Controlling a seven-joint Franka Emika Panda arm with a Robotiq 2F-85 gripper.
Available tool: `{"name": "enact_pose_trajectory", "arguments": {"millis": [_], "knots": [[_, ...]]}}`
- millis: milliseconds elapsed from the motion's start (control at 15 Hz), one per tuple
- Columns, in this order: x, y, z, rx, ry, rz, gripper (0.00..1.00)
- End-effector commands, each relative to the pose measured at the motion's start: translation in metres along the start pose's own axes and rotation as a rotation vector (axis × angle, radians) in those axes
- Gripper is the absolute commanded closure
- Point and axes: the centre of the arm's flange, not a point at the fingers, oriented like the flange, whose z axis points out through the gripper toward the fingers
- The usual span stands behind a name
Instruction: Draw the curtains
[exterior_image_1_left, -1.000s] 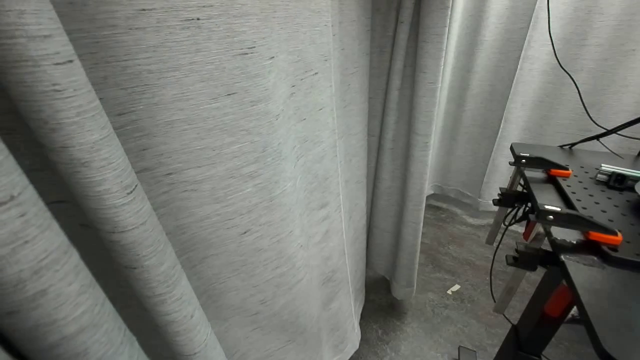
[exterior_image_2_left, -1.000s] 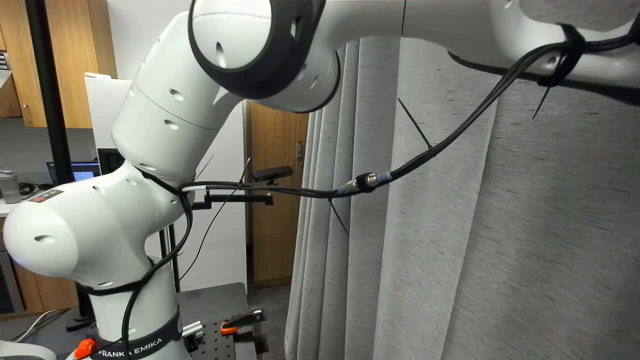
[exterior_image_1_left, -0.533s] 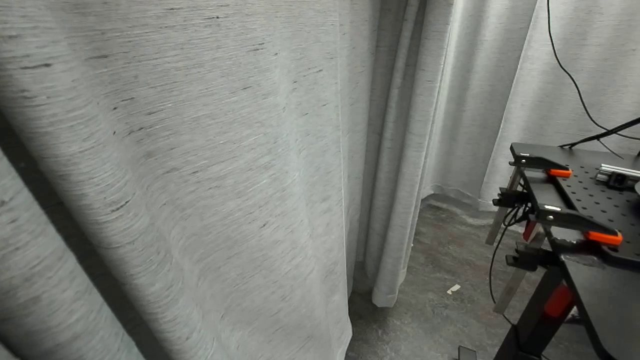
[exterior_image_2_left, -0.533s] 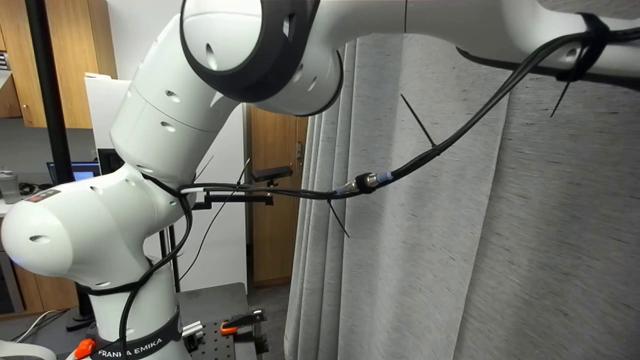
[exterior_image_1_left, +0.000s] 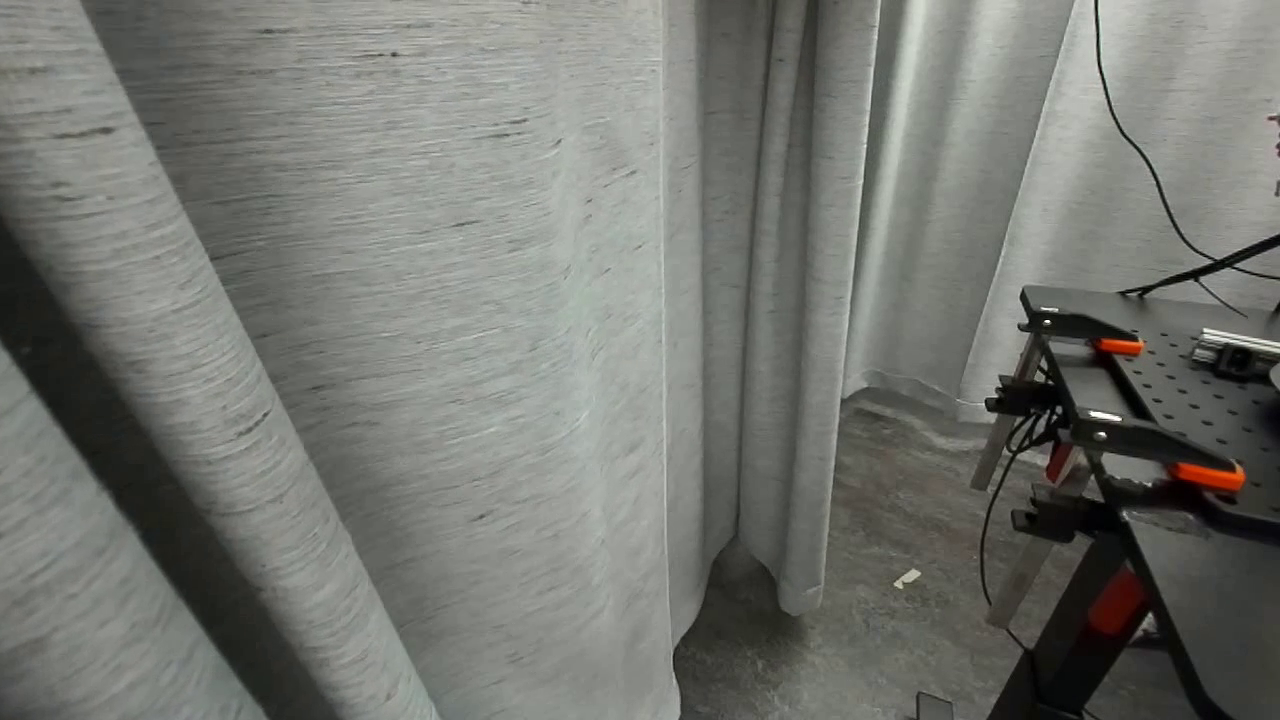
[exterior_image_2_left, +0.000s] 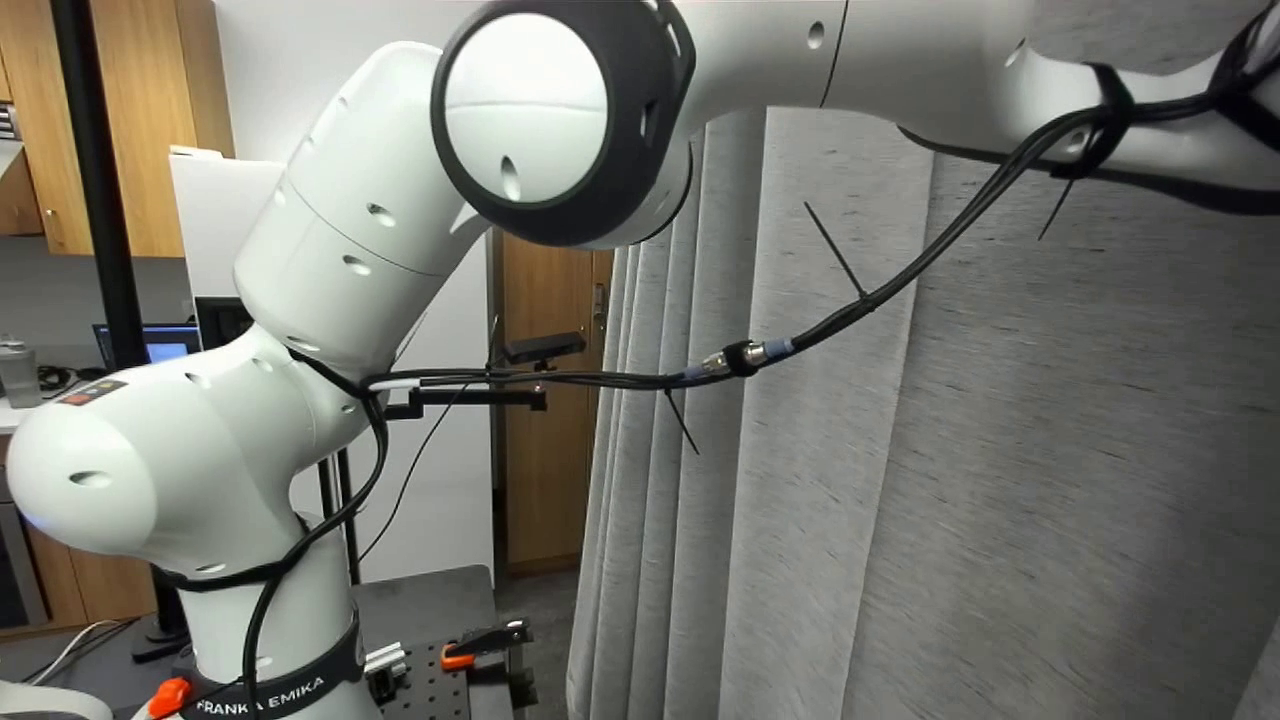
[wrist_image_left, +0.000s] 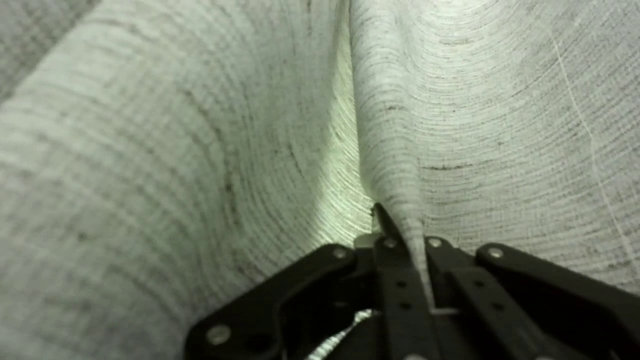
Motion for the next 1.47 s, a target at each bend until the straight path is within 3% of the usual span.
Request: {"name": "enact_pose_trajectory", "arguments": {"millis": [0,133,400,667,733,1400], "knots": [[-0.042,-0.040,0.043,0.043,-0.134,-0.092,0.73],[-0.067,-0.051,0.043,0.069,-0.180,-0.155,0.66],[-0.127,-0.062,0.068,0.073,-0.307,-0.338,0.34],[-0.179,-0.061,0.059,0.106,-0.322,-0.565,0.04],[-0.192,-0.059,0.051,0.125,-0.322,-0.618,0.00],[-0.272,-0.038,-0.081,0.366,-0.287,-1.023,0.00]]}}
